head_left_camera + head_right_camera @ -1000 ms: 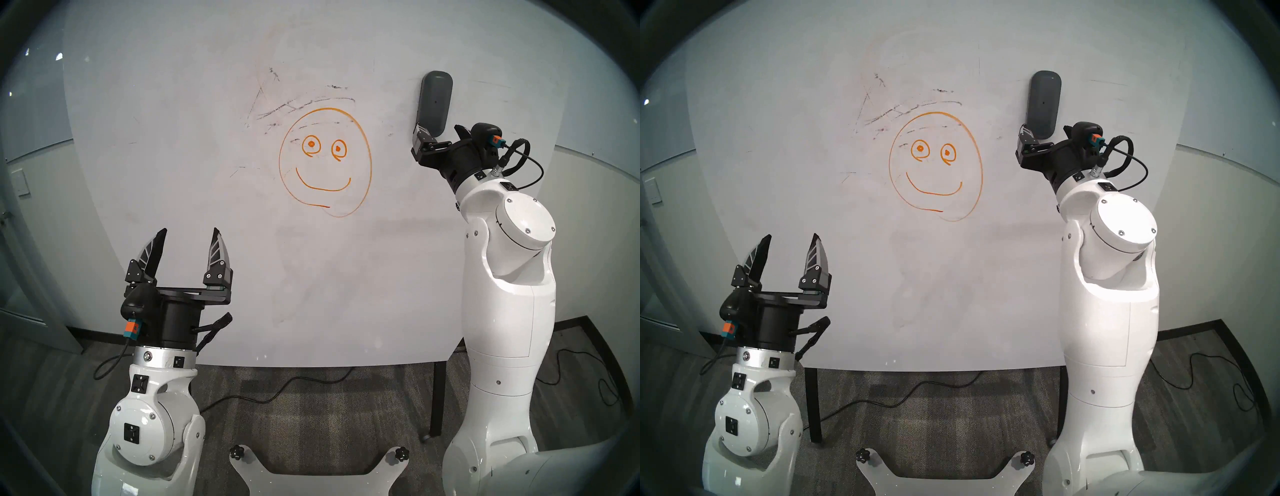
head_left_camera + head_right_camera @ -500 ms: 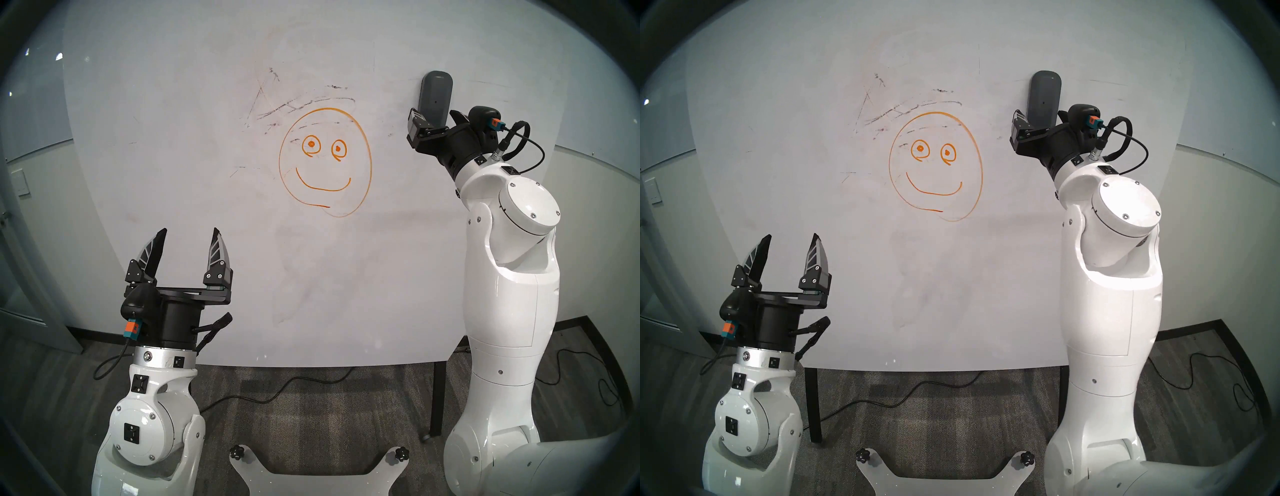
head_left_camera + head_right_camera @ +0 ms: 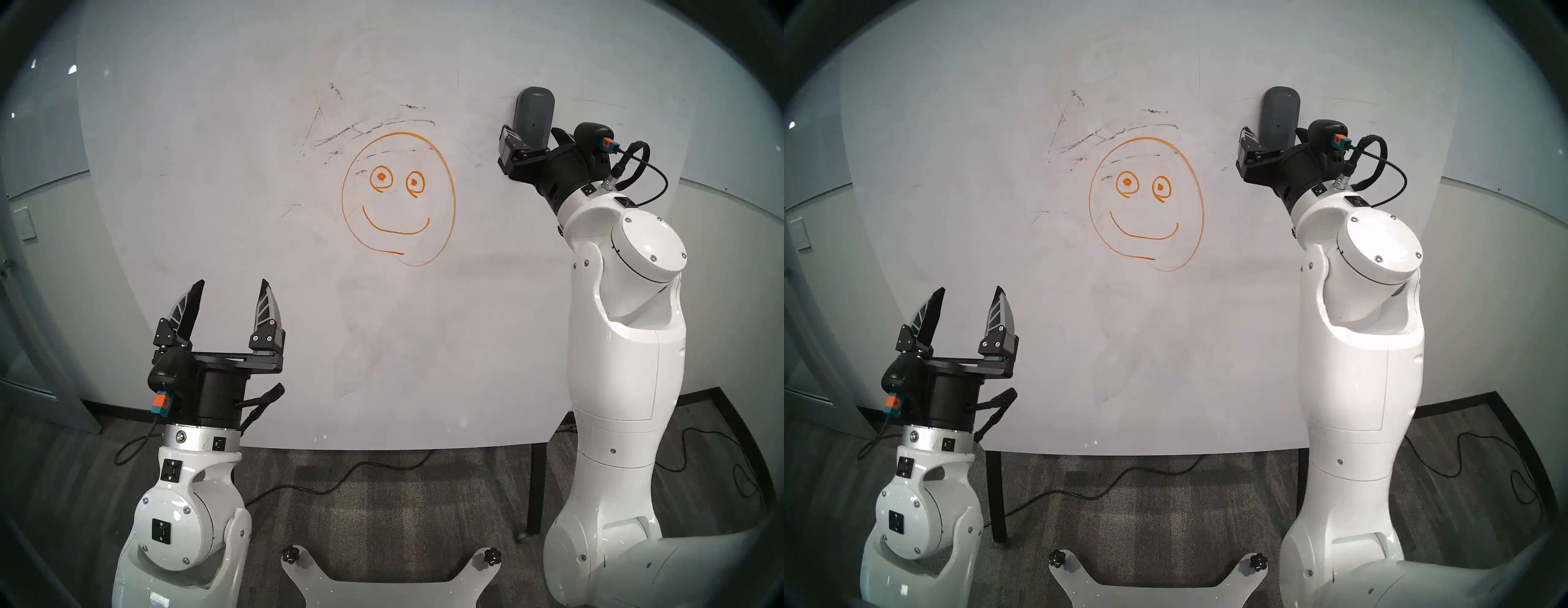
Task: Erase all marks on the whiteboard with the eraser
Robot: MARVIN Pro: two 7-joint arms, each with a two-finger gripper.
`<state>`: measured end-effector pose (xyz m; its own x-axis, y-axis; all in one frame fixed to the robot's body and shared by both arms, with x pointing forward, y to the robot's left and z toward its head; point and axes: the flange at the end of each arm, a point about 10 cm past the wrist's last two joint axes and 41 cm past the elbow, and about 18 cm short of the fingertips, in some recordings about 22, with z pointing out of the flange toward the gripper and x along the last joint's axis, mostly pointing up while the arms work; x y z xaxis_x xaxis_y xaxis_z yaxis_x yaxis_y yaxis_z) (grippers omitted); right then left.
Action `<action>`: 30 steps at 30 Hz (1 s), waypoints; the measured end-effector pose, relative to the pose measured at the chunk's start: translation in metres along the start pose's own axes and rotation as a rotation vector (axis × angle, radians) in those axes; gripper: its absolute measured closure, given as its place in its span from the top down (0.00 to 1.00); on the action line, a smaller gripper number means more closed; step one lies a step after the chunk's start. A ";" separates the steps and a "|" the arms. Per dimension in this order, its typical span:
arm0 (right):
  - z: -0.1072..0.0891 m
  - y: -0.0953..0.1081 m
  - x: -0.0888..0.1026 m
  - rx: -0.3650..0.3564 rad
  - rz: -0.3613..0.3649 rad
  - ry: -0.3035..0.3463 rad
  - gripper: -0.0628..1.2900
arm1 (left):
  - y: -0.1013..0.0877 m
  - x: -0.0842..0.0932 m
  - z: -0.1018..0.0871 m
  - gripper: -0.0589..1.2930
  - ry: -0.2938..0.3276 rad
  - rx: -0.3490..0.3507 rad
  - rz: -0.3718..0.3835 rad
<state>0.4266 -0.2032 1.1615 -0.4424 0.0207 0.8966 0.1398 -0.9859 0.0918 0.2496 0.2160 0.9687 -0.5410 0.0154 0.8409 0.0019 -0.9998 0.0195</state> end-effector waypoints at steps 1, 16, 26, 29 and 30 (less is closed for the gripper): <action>0.001 0.000 0.000 0.000 0.001 -0.005 0.97 | 0.000 0.000 0.000 0.97 0.000 0.000 0.000; 0.014 -0.004 0.009 -0.012 -0.023 -0.030 0.97 | 0.000 0.000 0.000 0.97 0.000 0.000 0.000; 0.019 -0.003 0.011 -0.073 -0.049 -0.028 0.97 | 0.000 0.000 0.000 0.97 0.000 0.000 0.000; 0.020 -0.002 0.011 -0.084 -0.053 -0.031 0.97 | 0.000 0.000 0.000 0.97 0.000 0.000 0.000; 0.020 -0.002 0.011 -0.086 -0.053 -0.032 0.97 | 0.000 0.000 0.000 0.97 0.000 0.000 0.000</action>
<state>0.4395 -0.1975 1.1796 -0.4186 0.0774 0.9049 0.0398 -0.9938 0.1034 0.2496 0.2160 0.9687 -0.5410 0.0154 0.8409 0.0019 -0.9998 0.0195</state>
